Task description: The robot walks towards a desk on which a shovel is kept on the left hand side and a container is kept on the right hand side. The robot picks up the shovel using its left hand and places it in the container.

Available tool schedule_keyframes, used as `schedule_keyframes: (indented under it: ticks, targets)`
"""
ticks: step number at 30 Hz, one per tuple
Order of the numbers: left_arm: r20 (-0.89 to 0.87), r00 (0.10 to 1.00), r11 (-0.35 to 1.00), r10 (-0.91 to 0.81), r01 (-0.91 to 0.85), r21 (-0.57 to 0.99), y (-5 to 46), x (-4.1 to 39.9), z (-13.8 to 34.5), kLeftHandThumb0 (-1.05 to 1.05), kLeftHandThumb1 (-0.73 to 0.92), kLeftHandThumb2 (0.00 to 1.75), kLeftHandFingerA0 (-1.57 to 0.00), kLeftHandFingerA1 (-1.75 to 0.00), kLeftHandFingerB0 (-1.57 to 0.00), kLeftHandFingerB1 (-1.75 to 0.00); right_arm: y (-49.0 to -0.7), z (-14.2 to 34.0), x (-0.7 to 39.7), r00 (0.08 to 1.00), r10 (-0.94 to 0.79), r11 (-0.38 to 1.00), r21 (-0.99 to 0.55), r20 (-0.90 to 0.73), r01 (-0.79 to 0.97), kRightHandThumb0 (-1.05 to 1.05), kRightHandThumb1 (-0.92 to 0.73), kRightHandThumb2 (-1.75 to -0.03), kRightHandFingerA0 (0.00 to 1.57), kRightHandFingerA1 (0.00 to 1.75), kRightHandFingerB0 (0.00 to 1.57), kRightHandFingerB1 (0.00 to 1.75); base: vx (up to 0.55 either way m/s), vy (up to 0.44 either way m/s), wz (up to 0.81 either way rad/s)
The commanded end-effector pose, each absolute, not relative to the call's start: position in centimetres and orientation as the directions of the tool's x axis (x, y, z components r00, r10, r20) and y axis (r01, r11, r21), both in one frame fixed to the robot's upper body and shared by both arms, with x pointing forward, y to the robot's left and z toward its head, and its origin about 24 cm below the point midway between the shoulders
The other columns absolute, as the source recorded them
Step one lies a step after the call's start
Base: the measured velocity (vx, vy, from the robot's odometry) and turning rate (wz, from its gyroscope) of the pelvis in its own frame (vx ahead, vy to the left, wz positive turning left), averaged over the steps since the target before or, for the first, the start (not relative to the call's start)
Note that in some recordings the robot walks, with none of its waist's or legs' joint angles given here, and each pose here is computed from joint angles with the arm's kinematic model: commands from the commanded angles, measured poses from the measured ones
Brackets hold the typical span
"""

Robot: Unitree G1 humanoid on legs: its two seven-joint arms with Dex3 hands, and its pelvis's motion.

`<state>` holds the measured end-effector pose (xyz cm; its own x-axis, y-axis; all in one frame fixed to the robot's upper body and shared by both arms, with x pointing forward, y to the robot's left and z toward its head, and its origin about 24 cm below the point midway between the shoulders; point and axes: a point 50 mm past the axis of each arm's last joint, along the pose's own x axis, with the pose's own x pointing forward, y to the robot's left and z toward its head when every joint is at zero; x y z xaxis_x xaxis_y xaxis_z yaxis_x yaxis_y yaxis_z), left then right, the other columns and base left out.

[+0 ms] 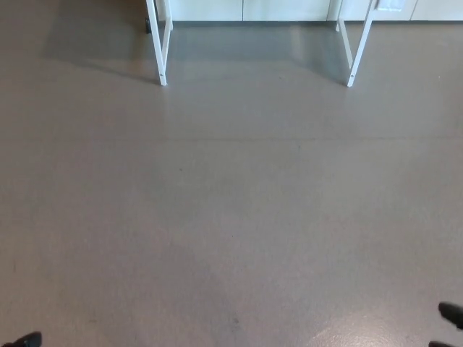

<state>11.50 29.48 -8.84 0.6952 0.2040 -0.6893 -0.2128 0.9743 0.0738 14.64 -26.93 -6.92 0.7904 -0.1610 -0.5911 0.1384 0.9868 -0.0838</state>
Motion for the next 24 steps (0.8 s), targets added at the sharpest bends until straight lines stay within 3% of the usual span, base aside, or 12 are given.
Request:
schedule_keyframes:
  ticks: [1, 9, 10, 11, 12, 13, 17, 18, 19, 20, 22, 24]
  targets:
    - [-0.633, 0.758, 0.967, 0.159, -0.248, -0.053, 29.9, 10.7, -8.0, -0.29, 0.57, 0.57, -0.42, -0.38, -0.34, -0.31, -27.3, -6.4, 13.5, 0.812, -0.104, 0.980, 0.079, -0.574, 0.181, 0.09, -0.48, -0.90, 0.33, 0.61, 0.21, 0.54, 0.00, 0.000, 0.00]
    - [-0.644, 0.754, 0.972, 0.131, -0.226, -0.067, 30.1, 9.6, -8.2, -0.25, 0.63, 0.59, -0.36, -0.37, -0.31, -0.31, -27.1, -6.8, 12.6, 0.800, -0.102, 0.985, 0.050, -0.591, 0.163, 0.11, -0.48, -0.89, 0.40, 0.64, 0.22, 0.54, 0.00, 0.000, 0.00]
    - [-0.643, 0.755, 0.973, 0.128, -0.223, -0.068, 30.0, 9.6, -8.2, -0.25, 0.64, 0.59, -0.35, -0.37, -0.31, -0.31, -27.1, -6.7, 12.5, 0.803, -0.096, 0.987, 0.046, -0.588, 0.151, 0.12, -0.66, -0.58, 0.45, 0.58, 0.30, 0.46, 0.00, 0.000, 0.00]
    - [-0.643, 0.756, 0.973, 0.127, -0.222, -0.069, 30.0, 9.5, -8.2, -0.25, 0.63, 0.59, -0.35, -0.37, -0.31, -0.31, -27.1, -6.8, 12.5, 0.804, -0.092, 0.989, 0.041, -0.587, 0.143, 0.11, -0.65, -0.58, 0.45, 0.57, 0.30, 0.46, 0.00, 0.000, 0.00]
    - [-0.642, 0.756, 0.972, 0.127, -0.223, -0.071, 30.1, 9.5, -8.2, -0.25, 0.63, 0.59, -0.35, -0.37, -0.31, -0.31, -27.1, -6.8, 12.5, 0.804, -0.090, 0.990, 0.035, -0.588, 0.136, 0.11, -0.65, -0.58, 0.45, 0.57, 0.30, 0.46, 0.00, 0.000, 0.00]
    - [-0.645, 0.753, 0.971, 0.130, -0.229, -0.071, 30.1, 9.4, -8.4, -0.25, 0.62, 0.59, -0.37, -0.38, -0.32, -0.31, -27.1, -6.8, 12.4, 0.801, -0.097, 0.991, 0.019, -0.591, 0.134, 0.09, -0.46, -0.88, 0.39, 0.63, 0.24, 0.55, 0.00, 0.000, 0.00]
    - [-0.651, 0.749, 0.975, 0.126, -0.214, -0.057, 30.2, 9.0, -8.5, -0.25, 0.62, 0.59, -0.38, -0.40, -0.32, -0.31, -27.0, -6.9, 12.1, 0.796, -0.101, 0.992, 0.004, -0.597, 0.129, 0.09, -0.46, -0.88, 0.42, 0.64, 0.25, 0.55, 0.00, 0.000, 0.00]
    - [-0.650, 0.749, 0.977, 0.124, -0.205, -0.050, 30.2, 9.1, -8.5, -0.25, 0.63, 0.59, -0.37, -0.40, -0.32, -0.31, -27.0, -6.8, 12.2, 0.797, -0.100, 0.992, 0.002, -0.596, 0.127, 0.10, -0.64, -0.58, 0.49, 0.58, 0.32, 0.46, 0.00, 0.000, 0.00]
    - [-0.650, 0.750, 0.978, 0.124, -0.205, -0.050, 30.2, 9.1, -8.5, -0.26, 0.62, 0.59, -0.37, -0.41, -0.32, -0.31, -27.0, -6.8, 12.2, 0.797, -0.100, 0.992, -0.001, -0.596, 0.124, 0.09, -0.64, -0.58, 0.50, 0.58, 0.33, 0.46, 0.00, 0.000, 0.00]
    - [-0.648, 0.752, 0.978, 0.122, -0.200, -0.049, 30.2, 9.1, -8.5, -0.26, 0.62, 0.59, -0.38, -0.41, -0.32, -0.31, -27.0, -6.9, 12.3, 0.798, -0.097, 0.993, -0.007, -0.594, 0.116, 0.09, -0.46, -0.88, 0.43, 0.65, 0.25, 0.56, 0.00, 0.000, 0.00]
    - [-0.646, 0.754, 0.979, 0.121, -0.197, -0.047, 30.2, 9.1, -8.5, -0.27, 0.61, 0.59, -0.38, -0.41, -0.32, -0.31, -27.0, -6.8, 12.4, 0.800, -0.093, 0.994, -0.013, -0.593, 0.105, 0.09, -0.63, -0.58, 0.52, 0.58, 0.34, 0.46, 0.00, 0.000, 0.00]
    - [-0.650, 0.751, 0.981, 0.121, -0.192, -0.040, 30.2, 9.1, -8.5, -0.28, 0.62, 0.59, -0.38, -0.41, -0.31, -0.31, -26.9, -6.7, 12.4, 0.800, -0.095, 0.994, -0.016, -0.593, 0.106, 0.09, -0.46, -0.88, 0.45, 0.66, 0.26, 0.56, 0.00, 0.000, 0.00]
